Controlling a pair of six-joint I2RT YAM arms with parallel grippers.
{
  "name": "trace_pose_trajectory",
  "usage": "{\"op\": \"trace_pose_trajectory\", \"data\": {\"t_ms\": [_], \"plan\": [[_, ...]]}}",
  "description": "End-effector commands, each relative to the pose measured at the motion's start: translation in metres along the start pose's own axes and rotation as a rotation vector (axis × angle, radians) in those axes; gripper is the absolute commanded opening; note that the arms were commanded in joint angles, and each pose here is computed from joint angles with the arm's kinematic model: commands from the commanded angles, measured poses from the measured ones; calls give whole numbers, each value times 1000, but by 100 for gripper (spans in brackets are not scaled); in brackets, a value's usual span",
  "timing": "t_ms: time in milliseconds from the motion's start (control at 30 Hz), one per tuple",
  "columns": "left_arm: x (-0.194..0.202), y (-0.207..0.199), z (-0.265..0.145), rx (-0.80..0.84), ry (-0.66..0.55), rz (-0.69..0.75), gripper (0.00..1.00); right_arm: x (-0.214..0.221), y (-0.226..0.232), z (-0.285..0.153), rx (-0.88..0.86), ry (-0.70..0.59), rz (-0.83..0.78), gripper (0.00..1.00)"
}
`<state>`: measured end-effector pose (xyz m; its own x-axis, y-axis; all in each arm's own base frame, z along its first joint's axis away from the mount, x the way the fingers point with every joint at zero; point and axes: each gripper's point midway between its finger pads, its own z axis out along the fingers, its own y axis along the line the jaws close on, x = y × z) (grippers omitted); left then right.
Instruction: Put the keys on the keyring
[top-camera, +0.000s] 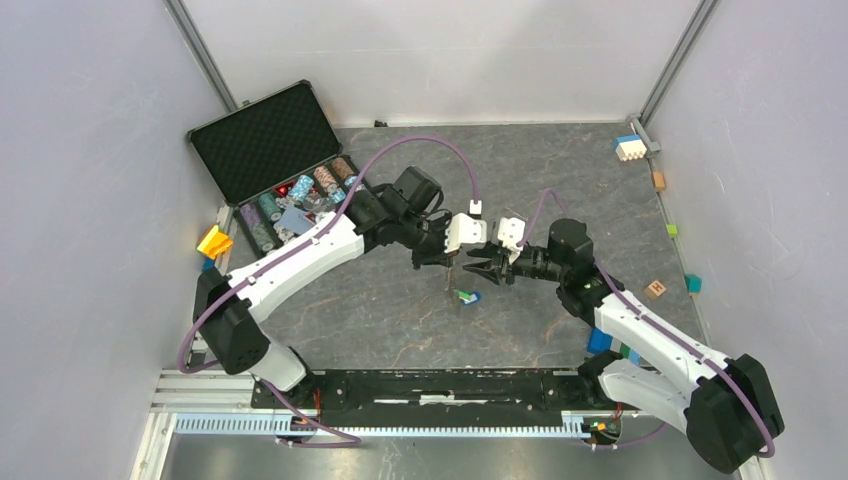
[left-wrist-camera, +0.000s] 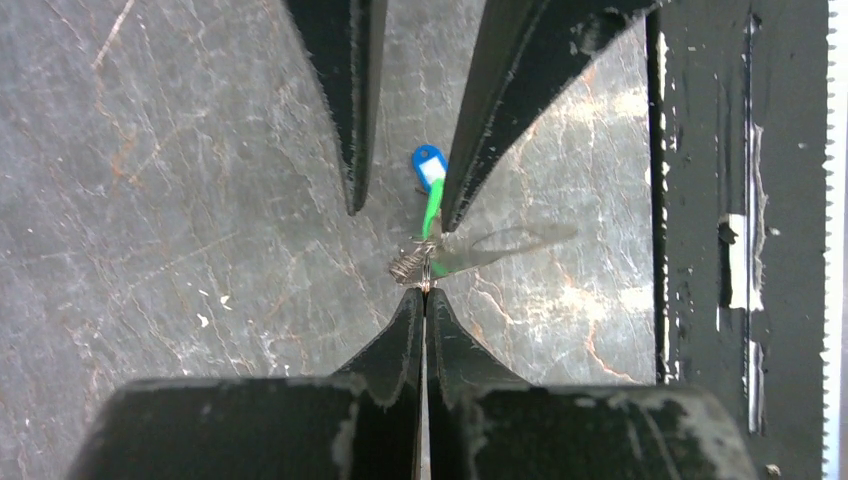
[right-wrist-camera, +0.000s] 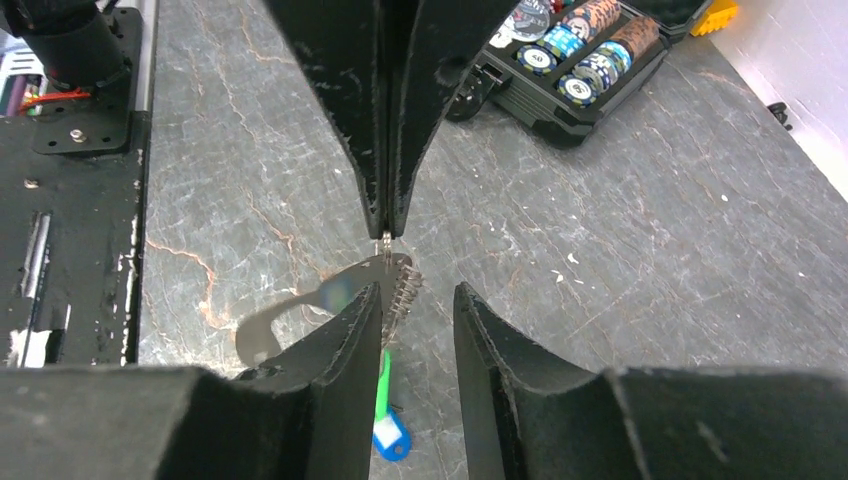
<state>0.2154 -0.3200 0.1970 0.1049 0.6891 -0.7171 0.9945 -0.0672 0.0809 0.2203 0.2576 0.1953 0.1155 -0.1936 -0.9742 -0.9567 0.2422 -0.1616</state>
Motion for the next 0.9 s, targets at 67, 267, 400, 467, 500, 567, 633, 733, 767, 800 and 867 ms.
{"op": "trace_pose_trajectory", "data": {"t_ms": [67, 267, 400, 467, 500, 567, 633, 733, 767, 800, 867], "plan": [[-14, -4, -14, -17, 7, -12, 2, -30, 7, 3, -59, -99, -19, 35], [-20, -8, -10, -7, -19, -20, 2, -32, 18, 7, -131, -130, 25, 30], [-24, -11, -8, 11, -39, -29, 2, -27, 19, 9, -139, -125, 41, 27], [-25, -12, -7, 16, -45, -28, 2, -27, 19, 9, -139, -124, 44, 26], [-26, -12, -7, 18, -50, -27, 2, -25, 19, 9, -139, -120, 48, 26], [-28, -13, -8, 19, -56, -28, 2, -23, 18, 10, -138, -115, 51, 26], [-29, -14, -8, 23, -62, -27, 2, -21, 18, 11, -140, -110, 56, 26], [-31, -14, -9, 22, -71, -28, 2, -18, 18, 12, -144, -105, 64, 25], [-31, -14, -9, 21, -74, -27, 2, -17, 19, 12, -146, -101, 69, 24], [-31, -14, -9, 22, -74, -28, 2, -15, 19, 13, -147, -97, 72, 24], [-31, -15, -9, 24, -75, -28, 2, -13, 19, 13, -147, -93, 75, 22]]}}
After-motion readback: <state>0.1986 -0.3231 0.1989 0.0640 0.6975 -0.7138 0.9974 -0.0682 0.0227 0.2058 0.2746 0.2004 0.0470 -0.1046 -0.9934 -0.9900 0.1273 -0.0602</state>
